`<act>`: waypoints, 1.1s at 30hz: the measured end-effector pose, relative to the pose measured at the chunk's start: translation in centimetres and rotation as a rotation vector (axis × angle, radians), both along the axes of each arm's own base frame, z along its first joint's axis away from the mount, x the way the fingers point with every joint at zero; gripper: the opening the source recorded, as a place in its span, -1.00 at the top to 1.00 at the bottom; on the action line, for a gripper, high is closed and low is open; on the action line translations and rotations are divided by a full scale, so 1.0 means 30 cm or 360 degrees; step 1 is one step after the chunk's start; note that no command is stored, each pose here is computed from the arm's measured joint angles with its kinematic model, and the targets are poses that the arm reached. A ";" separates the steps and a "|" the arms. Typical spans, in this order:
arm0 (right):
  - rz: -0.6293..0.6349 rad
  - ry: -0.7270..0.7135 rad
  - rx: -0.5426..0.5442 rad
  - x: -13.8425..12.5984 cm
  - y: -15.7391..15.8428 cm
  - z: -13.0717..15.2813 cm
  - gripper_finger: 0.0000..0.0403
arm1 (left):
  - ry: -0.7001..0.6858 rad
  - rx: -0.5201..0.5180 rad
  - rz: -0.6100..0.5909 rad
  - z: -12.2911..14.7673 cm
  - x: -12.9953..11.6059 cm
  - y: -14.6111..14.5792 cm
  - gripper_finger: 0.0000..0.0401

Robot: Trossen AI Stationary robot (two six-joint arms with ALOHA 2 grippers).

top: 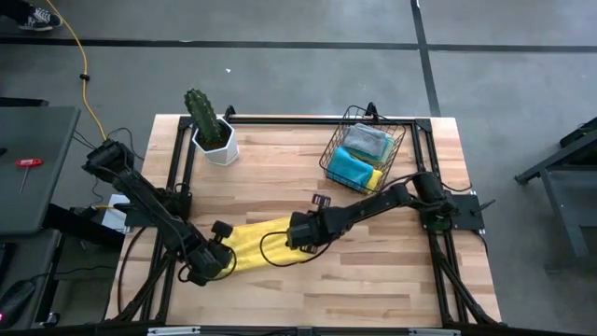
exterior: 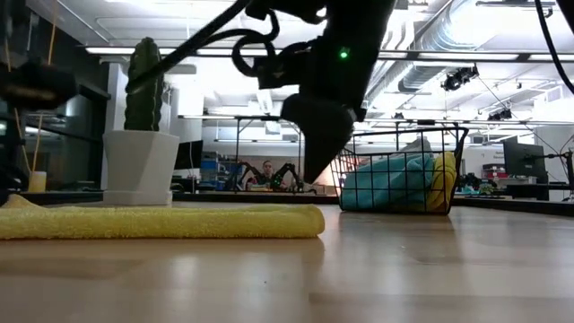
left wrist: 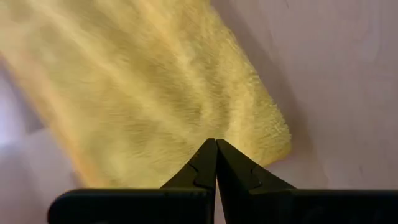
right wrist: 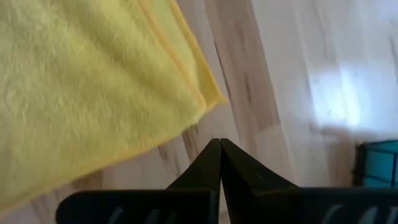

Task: Fold microfiber towels
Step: Fold the yellow microfiber towel

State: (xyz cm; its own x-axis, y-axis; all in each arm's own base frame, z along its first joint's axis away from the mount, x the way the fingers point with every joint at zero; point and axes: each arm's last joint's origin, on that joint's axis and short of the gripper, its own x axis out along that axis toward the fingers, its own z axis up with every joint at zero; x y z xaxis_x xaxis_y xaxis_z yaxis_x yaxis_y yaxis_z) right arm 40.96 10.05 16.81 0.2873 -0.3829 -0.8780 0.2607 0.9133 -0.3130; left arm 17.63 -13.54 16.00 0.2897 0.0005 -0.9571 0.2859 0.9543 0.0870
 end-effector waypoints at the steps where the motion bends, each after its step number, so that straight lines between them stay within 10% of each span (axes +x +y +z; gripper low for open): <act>1: -0.0009 0.0011 0.0000 -0.005 -0.001 0.004 1.00 | -0.0011 0.0028 -0.0004 0.017 0.002 0.001 1.00; 16: 0.0035 -0.0120 0.0376 -0.043 0.142 -0.061 1.00 | -0.0773 -0.0171 0.0035 0.156 -0.138 0.078 1.00; 33: 0.0129 -0.0458 0.0314 -0.033 0.272 -0.021 1.00 | -0.0713 -0.0121 0.0500 -0.032 -0.191 0.186 1.00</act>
State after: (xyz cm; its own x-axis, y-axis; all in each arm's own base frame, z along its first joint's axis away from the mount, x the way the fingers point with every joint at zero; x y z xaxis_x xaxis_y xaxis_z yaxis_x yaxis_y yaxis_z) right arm 39.97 18.21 16.19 0.5561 -0.1801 -0.8114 0.2367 0.9701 -0.0531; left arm 11.89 -7.95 15.04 0.6659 0.0884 -0.7408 -0.0630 0.9961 0.0622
